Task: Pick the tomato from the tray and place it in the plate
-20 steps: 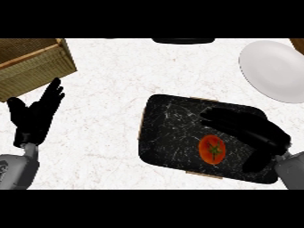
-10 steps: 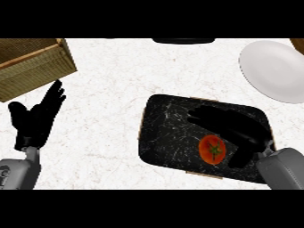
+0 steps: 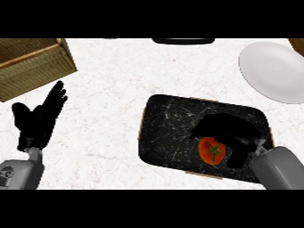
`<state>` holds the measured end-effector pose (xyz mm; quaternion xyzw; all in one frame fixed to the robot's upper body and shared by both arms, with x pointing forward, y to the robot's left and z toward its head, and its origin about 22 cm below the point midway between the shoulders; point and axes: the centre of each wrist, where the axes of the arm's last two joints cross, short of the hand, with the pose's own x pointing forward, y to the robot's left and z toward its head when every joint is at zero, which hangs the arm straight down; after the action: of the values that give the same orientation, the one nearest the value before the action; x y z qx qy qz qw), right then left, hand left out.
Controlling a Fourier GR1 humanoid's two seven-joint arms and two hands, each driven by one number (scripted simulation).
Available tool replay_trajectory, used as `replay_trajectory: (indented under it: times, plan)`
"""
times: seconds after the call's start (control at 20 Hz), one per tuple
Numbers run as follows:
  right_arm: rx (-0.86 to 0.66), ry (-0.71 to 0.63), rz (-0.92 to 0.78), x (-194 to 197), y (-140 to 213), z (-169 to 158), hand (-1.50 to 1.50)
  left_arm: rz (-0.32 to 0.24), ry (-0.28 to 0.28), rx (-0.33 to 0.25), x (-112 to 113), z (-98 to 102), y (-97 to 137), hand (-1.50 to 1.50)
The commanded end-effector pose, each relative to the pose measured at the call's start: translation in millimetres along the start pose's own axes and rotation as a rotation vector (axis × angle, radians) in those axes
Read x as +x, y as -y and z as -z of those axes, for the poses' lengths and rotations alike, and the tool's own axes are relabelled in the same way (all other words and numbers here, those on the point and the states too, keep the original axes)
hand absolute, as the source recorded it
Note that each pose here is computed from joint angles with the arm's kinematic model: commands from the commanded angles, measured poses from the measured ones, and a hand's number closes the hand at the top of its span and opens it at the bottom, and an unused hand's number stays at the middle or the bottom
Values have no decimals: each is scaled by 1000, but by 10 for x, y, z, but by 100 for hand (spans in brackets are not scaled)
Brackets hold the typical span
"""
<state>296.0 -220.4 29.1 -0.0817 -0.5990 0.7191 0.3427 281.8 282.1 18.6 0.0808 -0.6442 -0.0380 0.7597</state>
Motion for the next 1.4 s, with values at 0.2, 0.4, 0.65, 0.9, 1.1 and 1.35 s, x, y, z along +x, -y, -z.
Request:
replay_trajectory:
  times: [0.2,0.4,0.65,0.9,1.1,1.35]
  plan:
    - [28,86,1,73,-315,79,150,11,-9,-1,144,31,11,0]
    - [-23,86,32,67,-145,106,150,-4,11,4,3,-60,82,0]
    - [-135,-436,366,-248,-117,344,150,-1,29,-25,81,37,27,0]
    - [-360,-733,307,-244,487,706,150,6,32,-45,98,58,25,0]
    - [-682,-800,194,-304,987,646,150,1,16,-55,60,54,69,0]
    - [-962,-951,20,-302,1217,633,150,-5,14,-22,97,66,-41,0]
